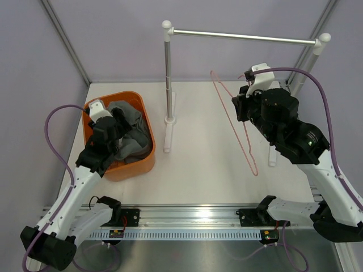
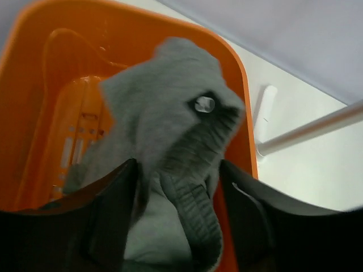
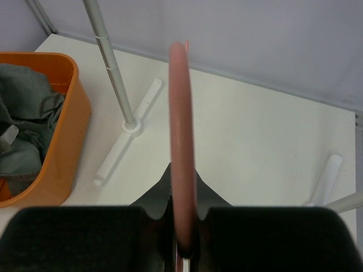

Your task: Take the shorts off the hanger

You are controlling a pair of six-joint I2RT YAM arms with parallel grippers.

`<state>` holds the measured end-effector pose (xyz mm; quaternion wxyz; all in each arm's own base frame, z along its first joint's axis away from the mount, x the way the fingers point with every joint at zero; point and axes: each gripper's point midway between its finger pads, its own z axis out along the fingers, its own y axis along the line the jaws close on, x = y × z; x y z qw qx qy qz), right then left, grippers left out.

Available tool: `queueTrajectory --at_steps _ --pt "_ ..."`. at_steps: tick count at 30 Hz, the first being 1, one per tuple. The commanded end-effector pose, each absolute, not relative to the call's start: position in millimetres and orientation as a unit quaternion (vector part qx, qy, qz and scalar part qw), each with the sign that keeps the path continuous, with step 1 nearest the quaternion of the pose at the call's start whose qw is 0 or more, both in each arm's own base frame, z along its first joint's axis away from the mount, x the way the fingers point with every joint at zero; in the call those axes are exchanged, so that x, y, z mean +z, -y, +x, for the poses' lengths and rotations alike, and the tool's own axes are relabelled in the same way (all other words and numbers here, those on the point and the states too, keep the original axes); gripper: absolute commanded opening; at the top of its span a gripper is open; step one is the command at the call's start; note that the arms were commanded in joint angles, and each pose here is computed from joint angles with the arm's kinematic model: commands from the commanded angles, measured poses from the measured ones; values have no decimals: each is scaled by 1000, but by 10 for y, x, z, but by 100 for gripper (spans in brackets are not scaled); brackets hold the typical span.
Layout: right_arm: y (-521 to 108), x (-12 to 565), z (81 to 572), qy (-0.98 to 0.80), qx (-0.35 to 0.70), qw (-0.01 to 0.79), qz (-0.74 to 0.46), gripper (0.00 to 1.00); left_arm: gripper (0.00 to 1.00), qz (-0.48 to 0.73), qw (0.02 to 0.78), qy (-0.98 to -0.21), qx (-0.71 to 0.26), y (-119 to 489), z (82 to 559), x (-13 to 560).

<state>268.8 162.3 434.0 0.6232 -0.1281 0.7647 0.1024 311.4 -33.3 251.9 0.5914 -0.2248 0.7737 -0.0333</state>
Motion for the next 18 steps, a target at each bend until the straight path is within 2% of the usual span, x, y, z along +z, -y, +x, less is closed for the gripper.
queueTrajectory --at_steps 1,2,3,8,18 --pt "-1727 4369 2701 -760 128 619 -154 0 85 -222 586 -770 -121 565 3076 2636" --pt "-1728 4362 2719 -762 128 616 -156 0 97 -205 579 -778 -138 651 3057 2644" --pt "-1718 4379 2728 -763 129 613 -156 0 99 -194 583 -776 -146 683 3048 2758" --pt "-1681 4479 2937 -761 150 613 -151 0 99 -123 580 -790 -156 789 2911 3016" --pt "-1592 4843 3448 -754 107 635 -131 0 99 -59 600 -781 -162 844 2787 3334"
